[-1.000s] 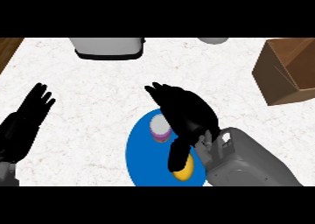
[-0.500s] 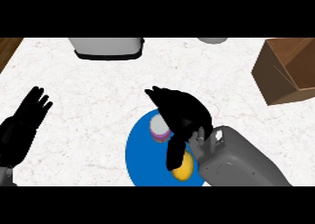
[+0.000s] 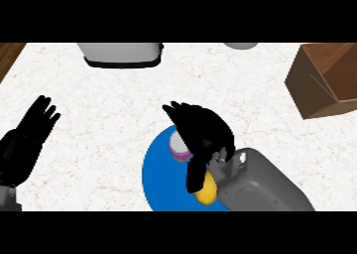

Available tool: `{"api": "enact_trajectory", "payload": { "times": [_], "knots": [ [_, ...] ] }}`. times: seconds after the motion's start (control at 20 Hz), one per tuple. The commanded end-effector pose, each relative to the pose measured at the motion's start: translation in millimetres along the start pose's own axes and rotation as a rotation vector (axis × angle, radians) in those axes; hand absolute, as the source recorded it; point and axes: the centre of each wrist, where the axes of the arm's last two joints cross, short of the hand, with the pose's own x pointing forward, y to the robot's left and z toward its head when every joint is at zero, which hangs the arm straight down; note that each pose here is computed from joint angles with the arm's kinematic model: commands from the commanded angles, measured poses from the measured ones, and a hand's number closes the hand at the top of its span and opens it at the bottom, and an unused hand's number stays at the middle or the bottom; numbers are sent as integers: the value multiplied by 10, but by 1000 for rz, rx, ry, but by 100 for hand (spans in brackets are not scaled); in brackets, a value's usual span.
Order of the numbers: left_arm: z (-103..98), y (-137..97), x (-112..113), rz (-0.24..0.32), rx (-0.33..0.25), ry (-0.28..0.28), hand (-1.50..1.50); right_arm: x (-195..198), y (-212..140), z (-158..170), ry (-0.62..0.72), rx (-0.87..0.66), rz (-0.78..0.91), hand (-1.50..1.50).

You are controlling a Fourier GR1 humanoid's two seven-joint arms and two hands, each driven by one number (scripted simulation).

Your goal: Pick the can from the plate and place it in the cardboard box

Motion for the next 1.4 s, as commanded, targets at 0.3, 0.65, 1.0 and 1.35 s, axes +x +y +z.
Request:
{"api": "enact_trajectory", "payload": {
  "times": [0.3, 0.65, 1.0, 1.35],
  "knots": [
    [12, -117, 96, 10, 2, 6, 0, 282, 46, -155, 73, 15, 88, -150],
    [-102, 18, 109, 3, 10, 10, 0, 155, 79, -301, 88, 44, 92, -150],
    [-32, -173, 127, 2, 3, 0, 0, 146, 150, -276, 130, 52, 121, -150],
    [41, 4, 376, -9, -15, 2, 0, 42, 353, -452, 152, 79, 123, -150]
  ]
}}
